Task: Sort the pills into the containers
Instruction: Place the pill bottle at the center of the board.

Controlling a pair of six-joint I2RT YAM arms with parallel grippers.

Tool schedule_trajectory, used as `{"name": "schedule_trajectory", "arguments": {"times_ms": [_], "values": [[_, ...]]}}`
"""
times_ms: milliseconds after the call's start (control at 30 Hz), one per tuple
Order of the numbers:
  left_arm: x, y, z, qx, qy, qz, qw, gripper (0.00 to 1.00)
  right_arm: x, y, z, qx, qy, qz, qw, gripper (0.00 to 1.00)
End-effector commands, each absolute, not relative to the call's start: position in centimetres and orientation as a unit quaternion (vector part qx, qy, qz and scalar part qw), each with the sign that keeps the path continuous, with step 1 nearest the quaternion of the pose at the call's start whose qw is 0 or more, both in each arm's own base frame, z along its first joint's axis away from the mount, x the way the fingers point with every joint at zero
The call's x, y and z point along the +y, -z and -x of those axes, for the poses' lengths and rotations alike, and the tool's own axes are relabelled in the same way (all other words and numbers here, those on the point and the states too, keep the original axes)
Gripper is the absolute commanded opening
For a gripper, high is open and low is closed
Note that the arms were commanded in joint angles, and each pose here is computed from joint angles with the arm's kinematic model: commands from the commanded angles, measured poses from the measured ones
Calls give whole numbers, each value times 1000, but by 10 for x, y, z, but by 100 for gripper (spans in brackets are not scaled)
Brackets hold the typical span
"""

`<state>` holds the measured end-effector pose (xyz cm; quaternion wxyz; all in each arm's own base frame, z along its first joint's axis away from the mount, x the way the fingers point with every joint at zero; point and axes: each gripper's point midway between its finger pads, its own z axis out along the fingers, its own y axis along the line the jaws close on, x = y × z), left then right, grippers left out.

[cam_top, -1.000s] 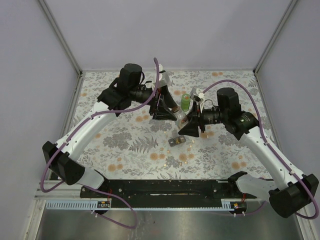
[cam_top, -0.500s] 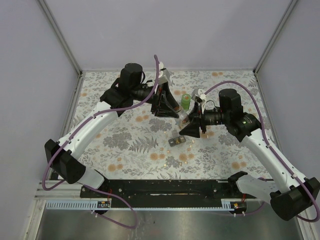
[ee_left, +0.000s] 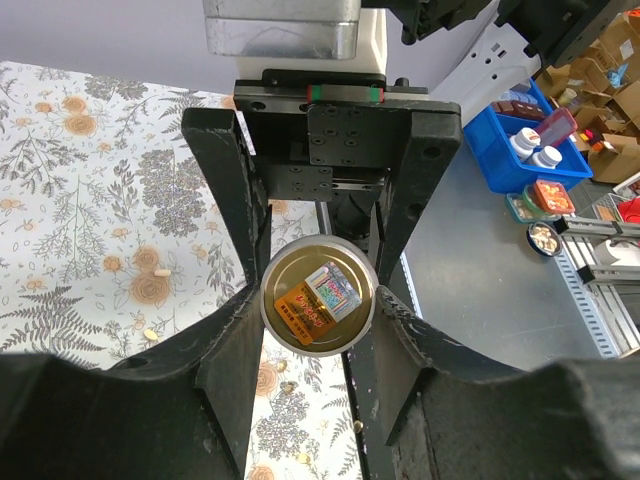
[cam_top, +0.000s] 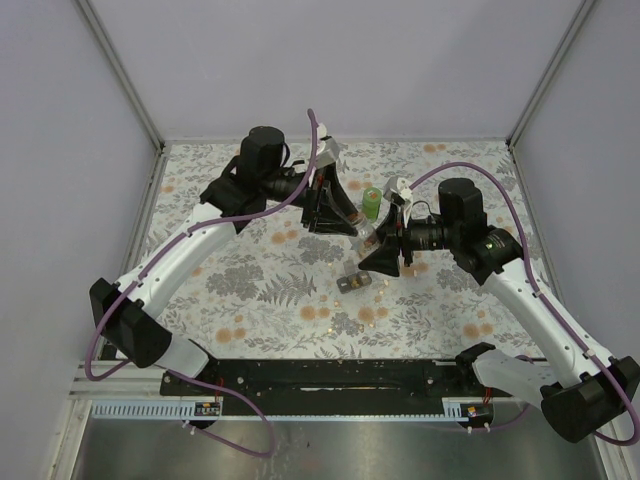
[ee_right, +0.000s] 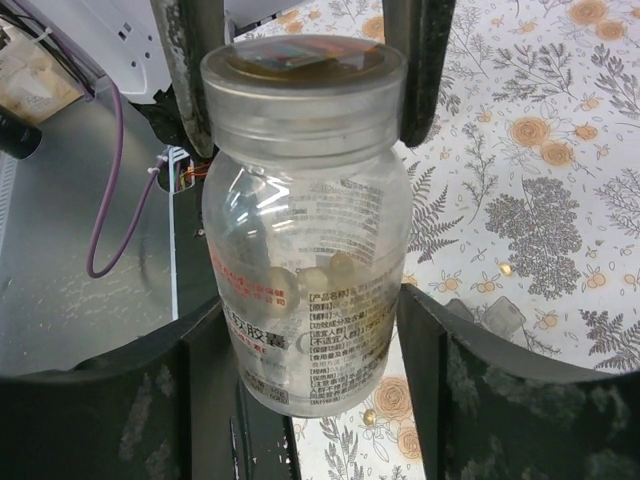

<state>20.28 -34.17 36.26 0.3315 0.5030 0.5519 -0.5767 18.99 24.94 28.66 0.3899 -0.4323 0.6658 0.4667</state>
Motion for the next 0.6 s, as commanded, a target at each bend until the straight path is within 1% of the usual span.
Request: {"name": "schedule_trajectory", "arguments": {"times_ms": [0, 67, 167, 333, 400, 567], "values": [[-330, -389, -183, 514, 600, -517, 329, 0, 244, -286, -207, 673, -430, 429, 422, 75], [-327, -390, -185, 514, 599, -516, 332, 0, 243, -284, -208, 676, -427, 429, 420, 88], [-322, -392, -186, 514, 598, -515, 336, 0, 243, -282, -208, 677, -426, 429, 420, 99], [-313, -389, -193, 524, 591, -508, 343, 0, 240, -280, -210, 681, -415, 430, 423, 99], [-306, -384, -205, 541, 574, -501, 358, 0, 239, -280, -210, 680, -409, 433, 427, 99], [-283, -362, -254, 605, 479, -481, 417, 0, 233, -277, -211, 684, -388, 437, 436, 100]]}}
